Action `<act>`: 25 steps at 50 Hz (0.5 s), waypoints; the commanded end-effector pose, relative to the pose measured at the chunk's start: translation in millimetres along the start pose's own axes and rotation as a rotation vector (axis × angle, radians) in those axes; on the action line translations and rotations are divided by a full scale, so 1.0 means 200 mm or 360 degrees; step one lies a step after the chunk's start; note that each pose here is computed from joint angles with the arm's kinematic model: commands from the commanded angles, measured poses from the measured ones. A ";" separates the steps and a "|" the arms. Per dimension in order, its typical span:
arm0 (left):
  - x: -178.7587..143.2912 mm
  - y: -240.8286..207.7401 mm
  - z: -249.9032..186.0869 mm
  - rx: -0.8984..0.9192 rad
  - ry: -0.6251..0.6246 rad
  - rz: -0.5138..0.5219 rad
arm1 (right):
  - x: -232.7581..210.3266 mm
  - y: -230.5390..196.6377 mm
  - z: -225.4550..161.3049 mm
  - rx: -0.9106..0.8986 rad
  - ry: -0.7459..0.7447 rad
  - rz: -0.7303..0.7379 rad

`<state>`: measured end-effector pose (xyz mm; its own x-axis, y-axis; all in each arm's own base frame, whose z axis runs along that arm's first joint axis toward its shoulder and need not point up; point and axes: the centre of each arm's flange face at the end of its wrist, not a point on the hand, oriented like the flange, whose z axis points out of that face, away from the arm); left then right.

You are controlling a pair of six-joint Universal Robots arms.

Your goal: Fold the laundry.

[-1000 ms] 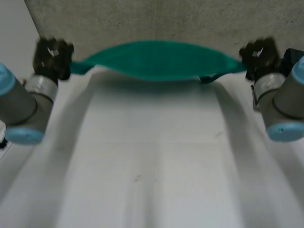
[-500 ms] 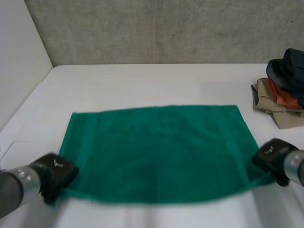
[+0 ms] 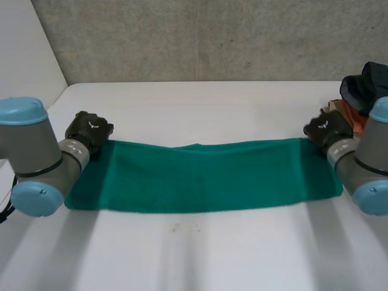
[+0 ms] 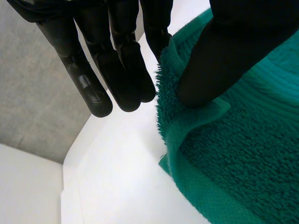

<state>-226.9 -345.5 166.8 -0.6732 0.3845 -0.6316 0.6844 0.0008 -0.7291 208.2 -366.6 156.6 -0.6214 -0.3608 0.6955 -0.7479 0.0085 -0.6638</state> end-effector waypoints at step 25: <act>0.11 -0.09 -0.08 0.0054 -0.0100 -0.0007 | -0.06 0.01 -0.06 0.0014 -0.0188 0.0353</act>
<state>-257.0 -341.3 172.6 -0.7009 0.2998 -0.6472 0.6639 -0.0574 -0.7456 221.1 -397.0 151.8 -0.7612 -0.2996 0.5751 -0.5983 -0.0175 -0.8011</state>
